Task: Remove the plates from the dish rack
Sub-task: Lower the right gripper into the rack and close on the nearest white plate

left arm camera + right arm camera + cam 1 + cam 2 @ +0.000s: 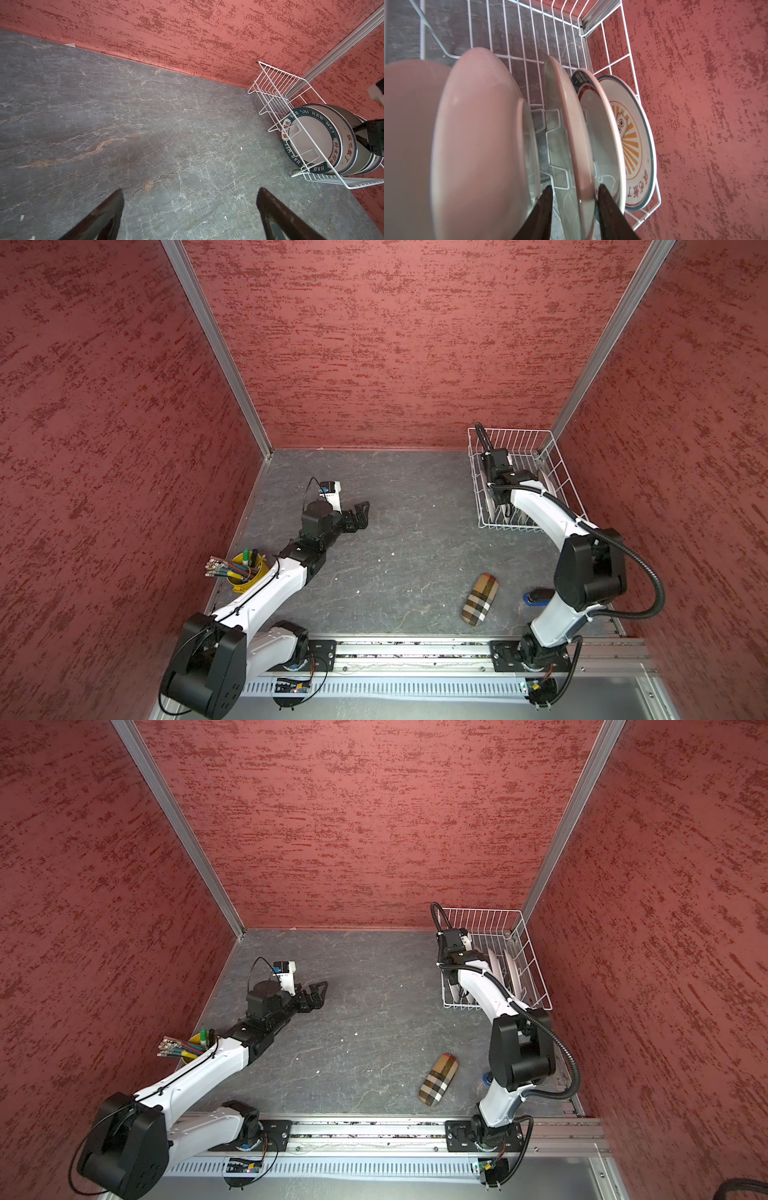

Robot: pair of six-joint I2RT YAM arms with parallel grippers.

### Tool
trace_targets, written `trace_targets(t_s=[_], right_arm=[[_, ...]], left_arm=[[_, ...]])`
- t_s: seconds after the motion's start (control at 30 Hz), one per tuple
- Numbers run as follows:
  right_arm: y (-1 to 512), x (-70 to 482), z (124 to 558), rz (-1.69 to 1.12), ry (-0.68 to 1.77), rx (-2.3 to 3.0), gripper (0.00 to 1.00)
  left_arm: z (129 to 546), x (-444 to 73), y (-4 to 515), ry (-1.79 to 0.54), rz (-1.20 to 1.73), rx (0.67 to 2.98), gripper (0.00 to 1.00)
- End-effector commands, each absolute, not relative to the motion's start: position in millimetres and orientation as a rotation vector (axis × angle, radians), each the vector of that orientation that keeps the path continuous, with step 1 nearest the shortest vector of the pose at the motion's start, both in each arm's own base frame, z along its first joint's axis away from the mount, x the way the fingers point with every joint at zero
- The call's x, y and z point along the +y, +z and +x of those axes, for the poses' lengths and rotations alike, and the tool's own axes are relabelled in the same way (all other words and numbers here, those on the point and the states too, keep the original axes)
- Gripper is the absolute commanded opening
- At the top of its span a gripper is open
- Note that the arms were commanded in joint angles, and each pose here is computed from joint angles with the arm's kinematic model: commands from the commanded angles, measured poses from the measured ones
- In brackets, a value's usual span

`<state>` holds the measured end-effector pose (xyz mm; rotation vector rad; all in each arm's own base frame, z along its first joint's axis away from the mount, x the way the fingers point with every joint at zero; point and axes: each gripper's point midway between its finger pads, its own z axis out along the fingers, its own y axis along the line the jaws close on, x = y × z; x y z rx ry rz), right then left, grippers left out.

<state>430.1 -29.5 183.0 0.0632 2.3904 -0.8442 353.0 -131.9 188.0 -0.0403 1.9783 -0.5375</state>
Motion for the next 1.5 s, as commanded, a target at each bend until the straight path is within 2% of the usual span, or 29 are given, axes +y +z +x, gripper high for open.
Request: trace_targets(t_s=[0.0,0.13,0.2,0.57,0.67,0.83,1.0,1.03,1.47], right_arm=[[185,-38,436,0.071,-0.892,2.352,0.37],[185,-42,439,0.07,-0.904,2.345,0.34],[185,-44,441,0.076,-0.907,2.339,0.29],[173,-46,443,0.054,-0.919,2.364,0.26],[171,-48,442,0.049,-0.934,2.37,0.22],[173,-48,440,0.053,-0.938,2.374,0.08],[178,-50,437,0.054,-0.952,2.37,0.04],[179,-51,436,0.054,-0.955,2.372,0.0],[199,-40,434,-0.002,-1.012,2.315,0.0]], left_arm=[[351,-132,186,-0.528,-0.018,1.985,0.99],[351,-131,186,-0.528,-0.018,1.988,0.99],[350,-131,186,-0.528,-0.019,1.987,0.99],[350,-133,188,-0.542,-0.023,1.981,0.99],[349,-134,188,-0.546,-0.022,1.984,0.99],[348,-133,187,-0.548,-0.027,1.985,0.99],[348,-134,189,-0.551,-0.028,1.982,0.99],[348,-134,188,-0.552,-0.029,1.982,0.99],[349,-137,187,-0.565,-0.027,1.987,0.99]])
